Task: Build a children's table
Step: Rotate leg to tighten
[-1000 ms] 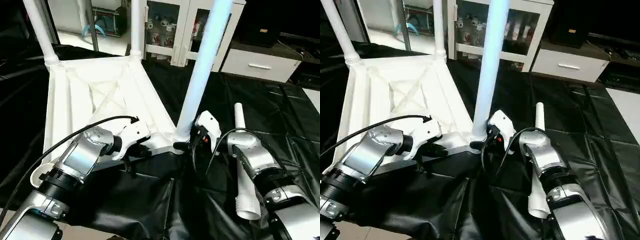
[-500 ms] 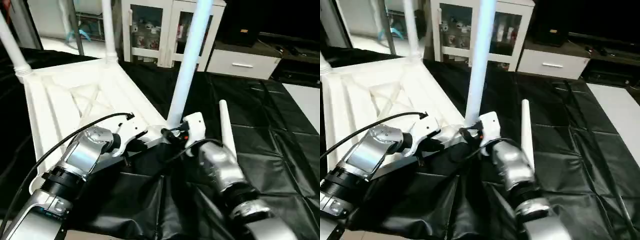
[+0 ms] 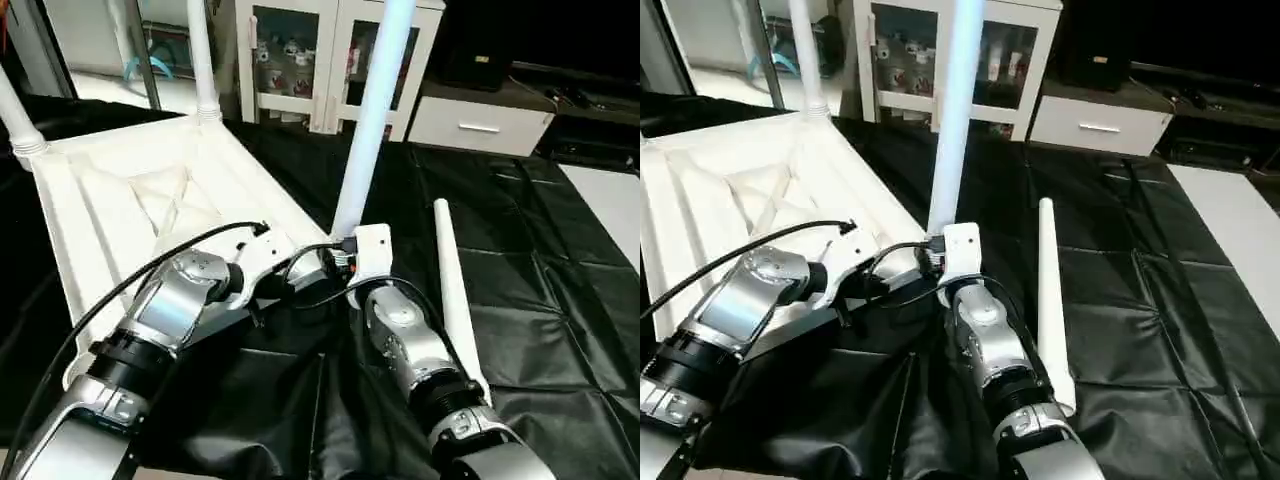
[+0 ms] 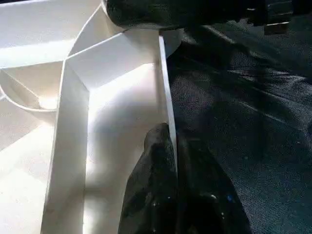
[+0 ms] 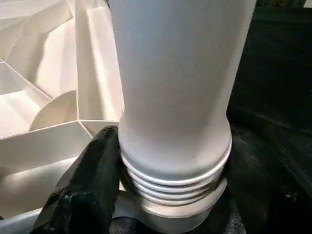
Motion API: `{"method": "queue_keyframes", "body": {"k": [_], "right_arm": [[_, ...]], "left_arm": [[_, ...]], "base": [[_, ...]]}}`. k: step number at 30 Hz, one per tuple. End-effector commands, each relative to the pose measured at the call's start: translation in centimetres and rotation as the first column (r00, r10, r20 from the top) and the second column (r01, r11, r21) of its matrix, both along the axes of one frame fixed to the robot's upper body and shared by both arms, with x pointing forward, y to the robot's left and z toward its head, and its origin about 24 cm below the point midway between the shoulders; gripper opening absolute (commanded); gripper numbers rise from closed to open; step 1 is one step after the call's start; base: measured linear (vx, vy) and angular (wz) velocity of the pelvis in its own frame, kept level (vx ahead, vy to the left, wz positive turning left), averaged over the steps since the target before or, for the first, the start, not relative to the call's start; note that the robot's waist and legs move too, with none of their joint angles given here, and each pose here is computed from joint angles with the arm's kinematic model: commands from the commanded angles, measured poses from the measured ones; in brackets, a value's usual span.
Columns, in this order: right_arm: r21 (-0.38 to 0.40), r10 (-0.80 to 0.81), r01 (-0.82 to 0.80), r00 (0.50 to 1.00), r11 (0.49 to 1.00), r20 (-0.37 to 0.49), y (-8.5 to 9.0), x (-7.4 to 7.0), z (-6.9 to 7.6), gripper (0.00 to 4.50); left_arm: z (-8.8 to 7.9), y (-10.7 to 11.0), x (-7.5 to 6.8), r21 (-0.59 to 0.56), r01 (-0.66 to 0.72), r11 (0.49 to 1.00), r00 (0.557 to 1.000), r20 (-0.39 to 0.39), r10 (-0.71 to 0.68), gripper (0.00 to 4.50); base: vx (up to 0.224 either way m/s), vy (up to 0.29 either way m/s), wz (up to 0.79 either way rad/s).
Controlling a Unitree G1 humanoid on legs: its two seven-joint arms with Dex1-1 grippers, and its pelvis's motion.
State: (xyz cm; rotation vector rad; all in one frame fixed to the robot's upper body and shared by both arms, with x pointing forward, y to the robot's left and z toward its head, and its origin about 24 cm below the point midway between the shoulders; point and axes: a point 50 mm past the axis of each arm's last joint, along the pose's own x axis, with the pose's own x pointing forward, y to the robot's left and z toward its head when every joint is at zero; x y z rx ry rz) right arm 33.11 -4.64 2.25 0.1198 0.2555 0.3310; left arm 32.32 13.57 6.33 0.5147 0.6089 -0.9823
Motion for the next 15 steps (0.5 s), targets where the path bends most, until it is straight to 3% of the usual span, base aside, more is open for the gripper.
{"method": "queue_keyframes", "body": {"k": [1,3,6,9,11,15], "right_arm": [[0.046,-0.117,0.117,0.993,0.992,-0.01,-1.4,0.8,0.7,3.42],[0.061,-0.113,0.11,0.993,0.992,0.04,-2.4,1.1,1.6,3.48],[0.06,-0.098,0.095,0.994,0.994,0.047,-3.3,1.4,1.9,3.83],[0.037,-0.047,0.046,0.998,0.998,0.041,-4.2,1.5,1.9,3.88],[0.021,0.115,-0.115,0.993,0.993,0.019,-5.4,1.4,2.0,4.13],[-0.056,0.393,-0.393,0.92,0.918,-0.019,-8.0,0.6,2.0,4.22]], "left_arm": [[-2.0,-2.6,-2.1,-0.064,0.157,0.985,0.978,-0.13,-0.165,0.0],[-2.0,-2.6,-2.1,-0.062,0.158,0.985,0.978,-0.13,-0.165,0.0],[-2.0,-2.5,-2.1,-0.061,0.162,0.985,0.977,-0.132,-0.169,0.0],[-2.0,-2.5,-2.1,-0.061,0.165,0.984,0.976,-0.133,-0.172,0.0],[-1.9,-2.4,-2.1,-0.058,0.172,0.983,0.975,-0.136,-0.179,0.0],[-1.9,-2.3,-2.1,-0.054,0.182,0.982,0.972,-0.141,-0.188,0.0]], "base": [[0.0,0.0,0.0],[0.0,0.0,0.0],[0.0,0.0,0.0],[0.0,0.0,0.0],[0.0,0.0,0.0],[0.0,0.0,0.0]]}}
